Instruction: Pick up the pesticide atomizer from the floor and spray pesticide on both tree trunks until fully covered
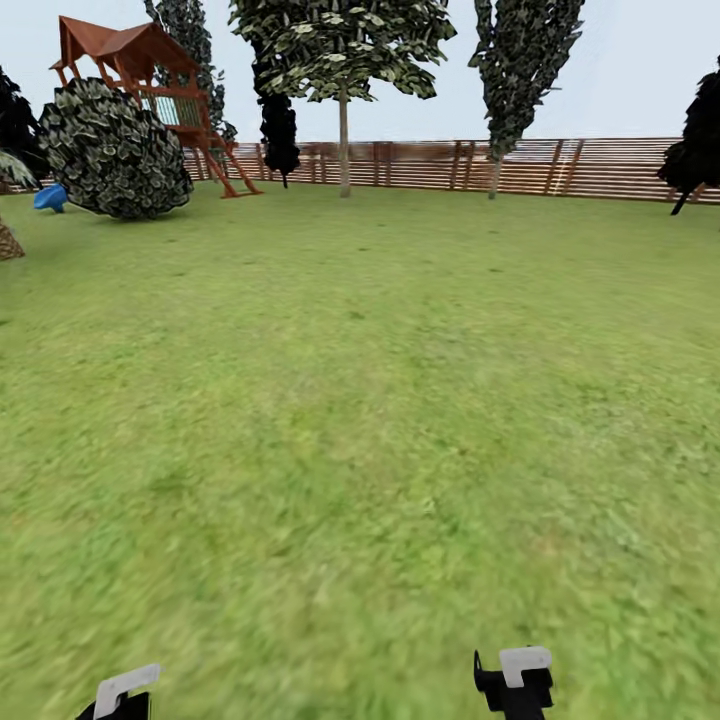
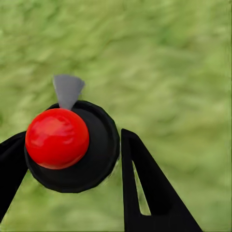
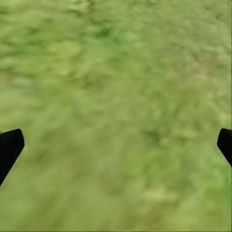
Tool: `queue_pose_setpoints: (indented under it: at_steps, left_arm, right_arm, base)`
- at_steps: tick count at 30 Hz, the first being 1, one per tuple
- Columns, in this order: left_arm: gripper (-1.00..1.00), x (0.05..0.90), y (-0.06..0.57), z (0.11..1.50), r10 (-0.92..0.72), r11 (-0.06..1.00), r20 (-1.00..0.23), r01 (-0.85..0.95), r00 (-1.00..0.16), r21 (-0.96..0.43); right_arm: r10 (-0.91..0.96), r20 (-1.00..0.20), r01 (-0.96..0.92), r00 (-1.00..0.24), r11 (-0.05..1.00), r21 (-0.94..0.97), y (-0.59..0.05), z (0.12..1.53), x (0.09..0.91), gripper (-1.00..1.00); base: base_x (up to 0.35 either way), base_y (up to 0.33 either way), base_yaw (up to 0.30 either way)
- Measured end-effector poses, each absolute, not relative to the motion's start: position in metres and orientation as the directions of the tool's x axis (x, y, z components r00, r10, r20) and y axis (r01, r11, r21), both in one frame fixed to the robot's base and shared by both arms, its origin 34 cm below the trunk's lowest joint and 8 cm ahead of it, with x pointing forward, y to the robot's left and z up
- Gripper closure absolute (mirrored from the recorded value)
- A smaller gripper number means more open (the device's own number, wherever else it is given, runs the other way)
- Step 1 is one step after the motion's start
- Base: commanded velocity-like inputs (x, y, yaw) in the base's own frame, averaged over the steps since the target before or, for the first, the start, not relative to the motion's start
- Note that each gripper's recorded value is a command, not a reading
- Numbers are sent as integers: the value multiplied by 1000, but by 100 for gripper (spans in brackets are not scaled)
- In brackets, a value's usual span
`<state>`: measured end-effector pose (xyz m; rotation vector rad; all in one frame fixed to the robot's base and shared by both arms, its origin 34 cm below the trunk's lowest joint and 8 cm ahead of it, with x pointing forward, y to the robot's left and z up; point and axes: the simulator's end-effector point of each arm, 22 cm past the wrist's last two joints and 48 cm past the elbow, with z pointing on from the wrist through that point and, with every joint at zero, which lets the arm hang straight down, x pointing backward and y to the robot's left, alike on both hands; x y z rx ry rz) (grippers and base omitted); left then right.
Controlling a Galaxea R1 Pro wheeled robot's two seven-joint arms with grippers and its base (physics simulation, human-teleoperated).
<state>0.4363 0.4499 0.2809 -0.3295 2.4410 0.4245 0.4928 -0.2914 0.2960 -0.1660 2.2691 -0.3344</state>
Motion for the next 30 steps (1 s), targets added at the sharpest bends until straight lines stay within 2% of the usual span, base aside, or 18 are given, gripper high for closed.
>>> queue_pose_setpoints:
  at_steps: [14, 22, 30]
  left_arm:
    - [100, 437, 449, 281, -127, 917, -628, -331, -768, 220]
    - [100, 437, 449, 281, -127, 917, -627, -331, -769, 221]
    - [100, 437, 450, 282, -128, 917, -628, -333, -768, 220]
  right_arm:
    - [-243, -713, -25, -657, 953, -301, -295, 296, 493, -100]
    - [-235, -716, -26, -658, 957, -290, -288, 295, 492, -100]
    - [-234, -717, -25, -656, 957, -289, -287, 296, 493, -100]
  base:
    - [308, 160, 16]
    - [331, 75, -1]
    - [336, 65, -197]
